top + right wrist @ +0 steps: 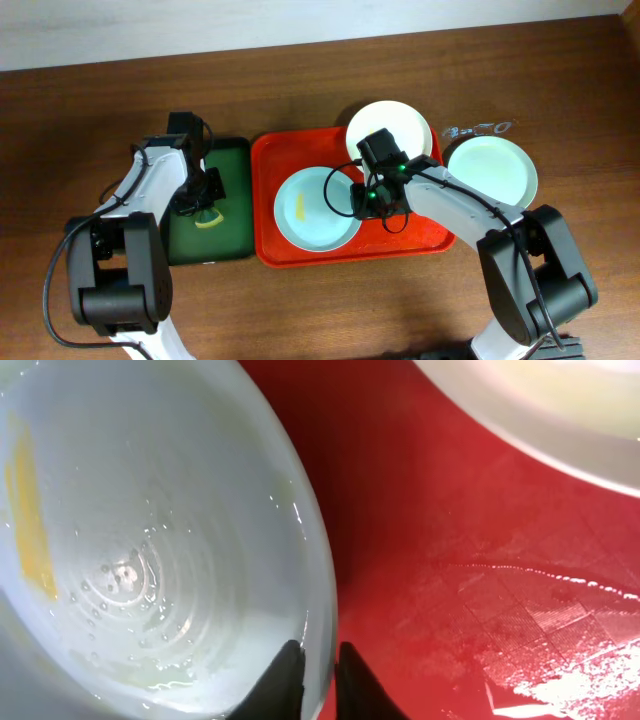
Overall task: Clean dirty plates on tray and stack at the side
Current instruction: 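Grasp the sponge with the left gripper and lift it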
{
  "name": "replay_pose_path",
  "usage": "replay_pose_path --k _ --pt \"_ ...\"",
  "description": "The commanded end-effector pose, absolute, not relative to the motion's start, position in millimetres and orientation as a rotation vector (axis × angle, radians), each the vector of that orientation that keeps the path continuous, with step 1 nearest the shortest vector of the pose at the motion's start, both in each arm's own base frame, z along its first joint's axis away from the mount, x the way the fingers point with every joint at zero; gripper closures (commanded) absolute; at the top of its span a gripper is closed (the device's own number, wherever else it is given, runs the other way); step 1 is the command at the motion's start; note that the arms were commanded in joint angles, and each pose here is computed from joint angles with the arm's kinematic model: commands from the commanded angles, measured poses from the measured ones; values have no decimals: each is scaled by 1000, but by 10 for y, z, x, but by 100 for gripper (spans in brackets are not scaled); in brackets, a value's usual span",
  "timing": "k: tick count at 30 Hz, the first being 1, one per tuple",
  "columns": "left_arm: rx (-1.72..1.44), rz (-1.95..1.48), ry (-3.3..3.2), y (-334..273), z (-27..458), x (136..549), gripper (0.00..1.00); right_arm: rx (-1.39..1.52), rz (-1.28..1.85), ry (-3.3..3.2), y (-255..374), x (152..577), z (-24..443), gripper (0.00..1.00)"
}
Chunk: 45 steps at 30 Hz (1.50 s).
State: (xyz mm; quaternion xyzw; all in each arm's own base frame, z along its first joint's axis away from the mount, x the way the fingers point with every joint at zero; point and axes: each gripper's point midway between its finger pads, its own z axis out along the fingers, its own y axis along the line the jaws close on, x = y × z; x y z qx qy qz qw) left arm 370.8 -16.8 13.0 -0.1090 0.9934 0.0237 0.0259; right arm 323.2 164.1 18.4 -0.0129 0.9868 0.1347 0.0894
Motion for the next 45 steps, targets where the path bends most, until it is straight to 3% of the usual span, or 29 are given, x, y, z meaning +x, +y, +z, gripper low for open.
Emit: replay_pose_path --k 1,3,4,9,14,15,16,19,21,25,32,34,37,44,45 --pt "-331 66 3084 -173 96 3687 100 60 384 2941 1620 3214 163 87" --pt "-331 66 3084 -173 96 3687 100 65 379 2934 1612 3223 151 88" --pt "-331 66 3084 -173 96 3687 100 66 370 2931 1603 3232 150 96" --pt "-166 64 3050 -184 225 3823 100 211 363 2953 1571 3201 154 96" --pt "-153 84 2905 -182 808 4048 100 281 326 3016 1540 3129 285 96" --pt "-144 77 2880 -207 901 4069 100 281 326 3017 1541 3130 293 94" --pt "-133 70 2855 -244 998 4080 100 280 326 3015 1541 3133 293 69" --pt "-77 67 2833 -347 1119 4056 100 278 329 3008 1547 3151 295 60" --pt "-49 73 2847 -407 1108 4017 100 282 284 3000 1495 3165 283 62" --pt "-39 73 2856 -432 1100 3994 100 284 261 2994 1469 3175 279 79" --pt "-38 74 2863 -430 1094 3976 100 282 266 2988 1478 3187 279 79" --pt "-38 74 2863 -431 1095 3977 100 281 269 2985 1481 3195 280 85" --pt "-38 74 2862 -431 1095 3978 100 280 277 2972 1493 3225 287 85" --pt "-38 74 2863 -430 1093 3975 100 276 287 2955 1505 3257 265 83" --pt "-38 74 2863 -430 1093 3975 100 276 286 2955 1504 3256 265 78"
